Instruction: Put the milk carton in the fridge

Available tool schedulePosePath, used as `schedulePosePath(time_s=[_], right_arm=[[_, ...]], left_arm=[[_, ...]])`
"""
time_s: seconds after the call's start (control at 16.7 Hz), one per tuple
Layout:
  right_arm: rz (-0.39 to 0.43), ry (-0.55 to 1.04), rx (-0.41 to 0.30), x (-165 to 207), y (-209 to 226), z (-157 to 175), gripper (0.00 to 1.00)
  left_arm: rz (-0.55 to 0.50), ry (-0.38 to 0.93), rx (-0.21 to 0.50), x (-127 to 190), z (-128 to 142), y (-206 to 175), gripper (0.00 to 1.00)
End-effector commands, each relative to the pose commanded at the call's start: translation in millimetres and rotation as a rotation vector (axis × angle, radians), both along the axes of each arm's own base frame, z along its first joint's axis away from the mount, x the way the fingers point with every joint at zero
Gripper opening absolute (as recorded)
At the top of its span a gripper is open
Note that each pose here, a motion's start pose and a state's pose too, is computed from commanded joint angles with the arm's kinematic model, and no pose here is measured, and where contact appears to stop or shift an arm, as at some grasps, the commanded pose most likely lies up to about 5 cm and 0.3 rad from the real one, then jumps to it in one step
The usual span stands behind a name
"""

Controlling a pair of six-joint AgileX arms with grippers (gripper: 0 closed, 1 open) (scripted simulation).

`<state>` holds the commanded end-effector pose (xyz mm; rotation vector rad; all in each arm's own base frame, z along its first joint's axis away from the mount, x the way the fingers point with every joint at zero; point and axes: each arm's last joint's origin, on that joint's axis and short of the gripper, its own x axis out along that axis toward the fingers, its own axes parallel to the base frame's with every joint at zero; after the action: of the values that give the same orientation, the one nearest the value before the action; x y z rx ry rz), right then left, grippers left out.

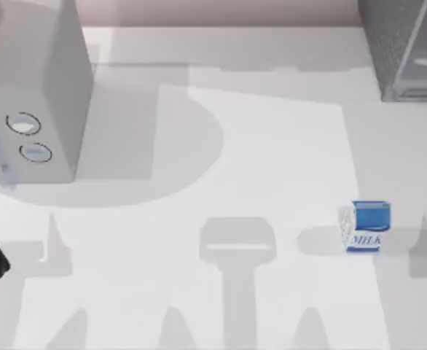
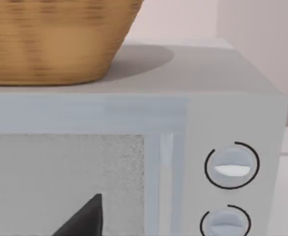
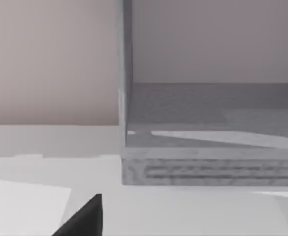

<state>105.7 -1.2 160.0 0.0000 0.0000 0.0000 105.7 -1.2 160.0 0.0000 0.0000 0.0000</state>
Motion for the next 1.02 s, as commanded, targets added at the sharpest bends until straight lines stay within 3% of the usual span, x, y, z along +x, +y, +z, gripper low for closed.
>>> schedulePosePath(time_s=[0.54, 1.02], right_arm=[[0.055, 0.044, 0.016, 10.7, 11.1, 0.0, 1.00], [0.235, 0.161, 0.008, 37.3, 59.4, -10.9, 1.00]], left_arm=[[0.000, 0.000, 0.000, 0.0, 0.0, 0.0, 1.00], [0.000, 0.000, 0.000, 0.0, 0.0, 0.0, 1.00]])
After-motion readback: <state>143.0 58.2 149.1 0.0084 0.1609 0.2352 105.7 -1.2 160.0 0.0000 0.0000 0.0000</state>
